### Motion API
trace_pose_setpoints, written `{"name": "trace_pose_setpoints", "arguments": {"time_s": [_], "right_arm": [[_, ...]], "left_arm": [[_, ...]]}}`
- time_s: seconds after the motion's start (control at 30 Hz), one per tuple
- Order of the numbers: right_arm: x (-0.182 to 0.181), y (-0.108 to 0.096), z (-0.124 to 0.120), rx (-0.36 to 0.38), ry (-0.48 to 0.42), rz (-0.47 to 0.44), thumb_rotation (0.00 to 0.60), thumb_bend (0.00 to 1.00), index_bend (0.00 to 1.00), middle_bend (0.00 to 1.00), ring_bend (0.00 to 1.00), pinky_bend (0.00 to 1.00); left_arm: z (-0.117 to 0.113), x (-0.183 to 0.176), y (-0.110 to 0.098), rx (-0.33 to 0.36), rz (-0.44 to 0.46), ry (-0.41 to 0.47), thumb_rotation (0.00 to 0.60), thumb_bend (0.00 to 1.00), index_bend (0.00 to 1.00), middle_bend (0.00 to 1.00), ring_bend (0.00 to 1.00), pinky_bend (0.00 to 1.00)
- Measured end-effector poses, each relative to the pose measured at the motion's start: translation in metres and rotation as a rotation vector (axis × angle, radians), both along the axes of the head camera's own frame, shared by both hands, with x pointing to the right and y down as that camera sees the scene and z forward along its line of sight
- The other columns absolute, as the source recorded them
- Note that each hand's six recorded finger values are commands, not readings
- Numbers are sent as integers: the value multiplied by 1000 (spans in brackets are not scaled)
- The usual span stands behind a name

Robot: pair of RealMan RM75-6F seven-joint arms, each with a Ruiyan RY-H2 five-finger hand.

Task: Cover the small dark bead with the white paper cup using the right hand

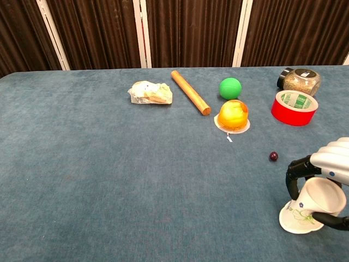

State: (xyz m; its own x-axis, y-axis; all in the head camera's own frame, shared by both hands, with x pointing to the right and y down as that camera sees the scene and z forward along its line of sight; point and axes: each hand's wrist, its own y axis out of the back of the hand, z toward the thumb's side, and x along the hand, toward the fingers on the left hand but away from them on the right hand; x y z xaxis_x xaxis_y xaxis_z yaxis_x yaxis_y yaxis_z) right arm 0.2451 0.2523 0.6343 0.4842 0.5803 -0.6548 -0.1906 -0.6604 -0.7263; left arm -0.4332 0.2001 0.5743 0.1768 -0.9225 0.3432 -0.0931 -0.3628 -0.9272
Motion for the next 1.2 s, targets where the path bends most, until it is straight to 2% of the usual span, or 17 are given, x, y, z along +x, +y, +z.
{"name": "trace_pose_setpoints", "arguments": {"time_s": [0.33,0.53,0.87,1.07,1.2], "right_arm": [[-6,-13,-4,35,-12,4,600,411,484,371,421,538],[-12,-33,-5,73,-4,26,600,411,485,371,421,537],[-24,-77,-3,145,3,98,600,411,485,371,421,536],[-21,-93,8,148,28,140,600,411,485,371,421,536],[-19,-96,17,142,44,157,600,411,485,371,421,538]], "left_arm": [[0,0,0,-1,0,0,600,33,0,0,0,0],[0,0,0,-2,-2,1,600,34,0,0,0,0],[2,0,0,-17,-7,6,600,33,0,0,0,0],[3,0,0,-22,-5,5,600,34,0,0,0,0],[3,1,1,-24,-3,5,600,34,0,0,0,0]]}}
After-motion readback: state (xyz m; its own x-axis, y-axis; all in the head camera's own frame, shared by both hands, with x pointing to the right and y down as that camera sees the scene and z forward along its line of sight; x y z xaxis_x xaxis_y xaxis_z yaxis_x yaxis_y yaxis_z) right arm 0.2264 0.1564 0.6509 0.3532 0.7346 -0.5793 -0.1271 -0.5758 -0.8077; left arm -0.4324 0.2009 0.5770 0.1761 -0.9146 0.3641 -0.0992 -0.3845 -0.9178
